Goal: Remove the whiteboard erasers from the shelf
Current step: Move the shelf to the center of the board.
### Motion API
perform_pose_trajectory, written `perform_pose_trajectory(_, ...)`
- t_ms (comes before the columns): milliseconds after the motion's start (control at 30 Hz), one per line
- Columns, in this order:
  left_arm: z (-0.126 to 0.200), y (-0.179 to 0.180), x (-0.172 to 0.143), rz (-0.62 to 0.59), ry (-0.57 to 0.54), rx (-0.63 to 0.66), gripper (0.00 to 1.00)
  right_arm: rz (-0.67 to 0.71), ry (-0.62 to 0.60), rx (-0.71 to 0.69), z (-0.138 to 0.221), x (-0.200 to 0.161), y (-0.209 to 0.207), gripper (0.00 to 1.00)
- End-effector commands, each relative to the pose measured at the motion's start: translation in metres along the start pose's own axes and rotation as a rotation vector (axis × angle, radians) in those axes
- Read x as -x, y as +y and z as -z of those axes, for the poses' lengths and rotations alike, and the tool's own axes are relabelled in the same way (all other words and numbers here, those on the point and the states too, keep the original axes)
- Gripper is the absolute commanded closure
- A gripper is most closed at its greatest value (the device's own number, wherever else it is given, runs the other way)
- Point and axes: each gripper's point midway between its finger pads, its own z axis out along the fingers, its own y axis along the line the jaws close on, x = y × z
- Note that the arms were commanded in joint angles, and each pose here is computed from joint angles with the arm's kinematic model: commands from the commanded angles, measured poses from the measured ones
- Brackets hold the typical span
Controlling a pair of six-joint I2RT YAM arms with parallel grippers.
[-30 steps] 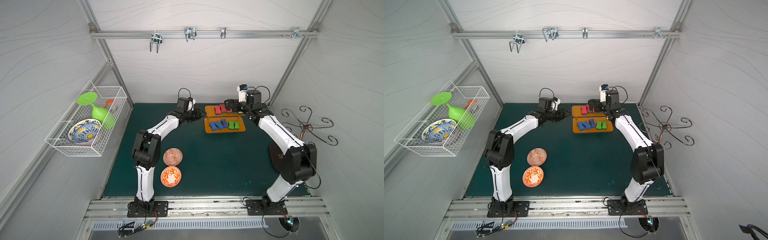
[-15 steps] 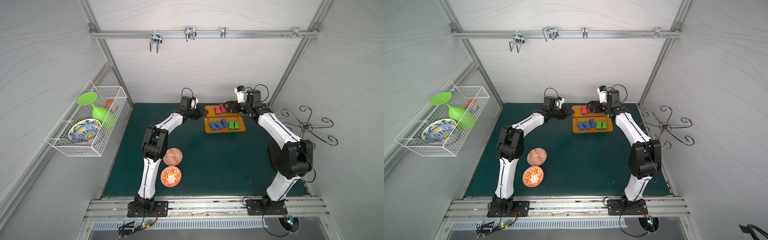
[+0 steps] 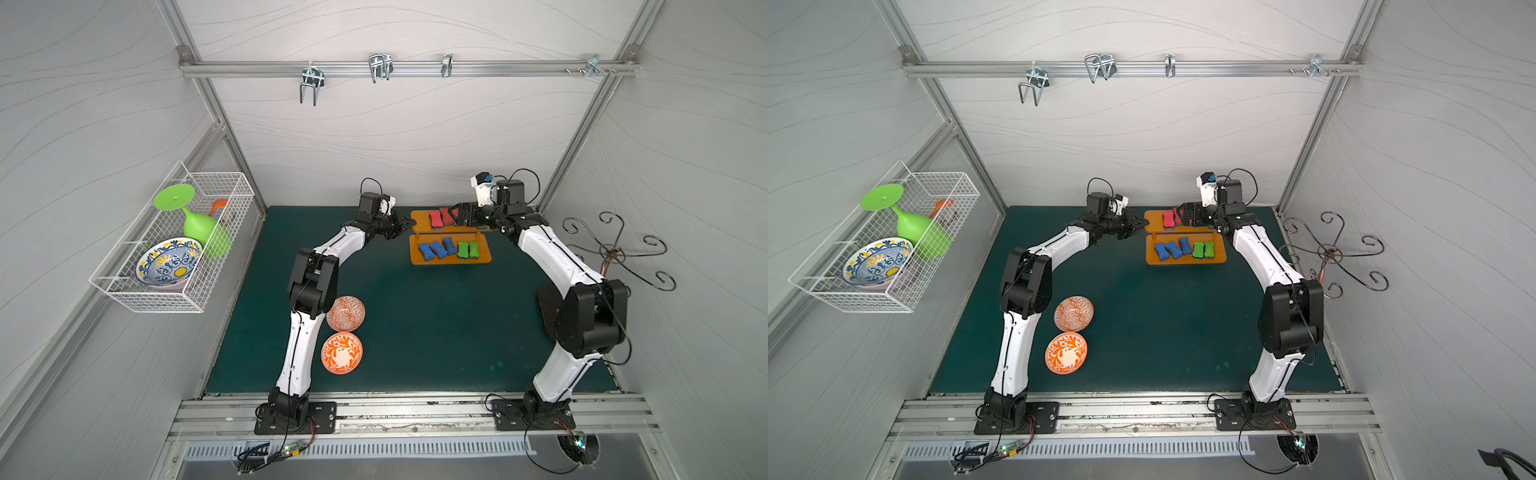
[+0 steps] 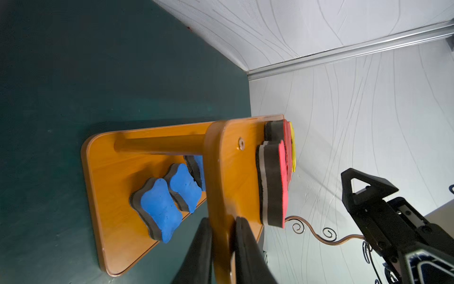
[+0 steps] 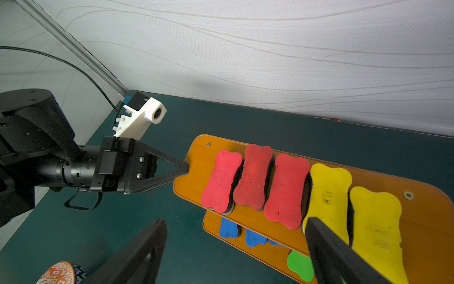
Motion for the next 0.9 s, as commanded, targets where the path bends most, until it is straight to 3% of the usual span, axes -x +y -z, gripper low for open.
perform_pose_trajectory(0, 0.014, -0.005, 0.017, -0.051, -0.048, -0.024, 1.00, 0.017, -0.007, 0.007, 0.011, 0.008, 0.004, 0.07)
perform_pose_trajectory(433, 0.086, 0.043, 0.020, 0.058, -0.083, 0.062, 1.00, -0.006, 0.026, -0.050, 0.017, 0.010, -0.010, 0.06)
perform_pose_trajectory(667, 0.107, 0.064, 0.022, 0.064, -0.094, 0.117, 1.00, -0.172, 0.129, -0.133, 0.003, 0.008, -0.060, 0.08)
perform_pose_trajectory(867, 0.108, 0.070, 0.025, 0.066, -0.088, 0.130, 1.00, -0.321, 0.225, -0.002, -0.031, -0.008, -0.075, 0.11)
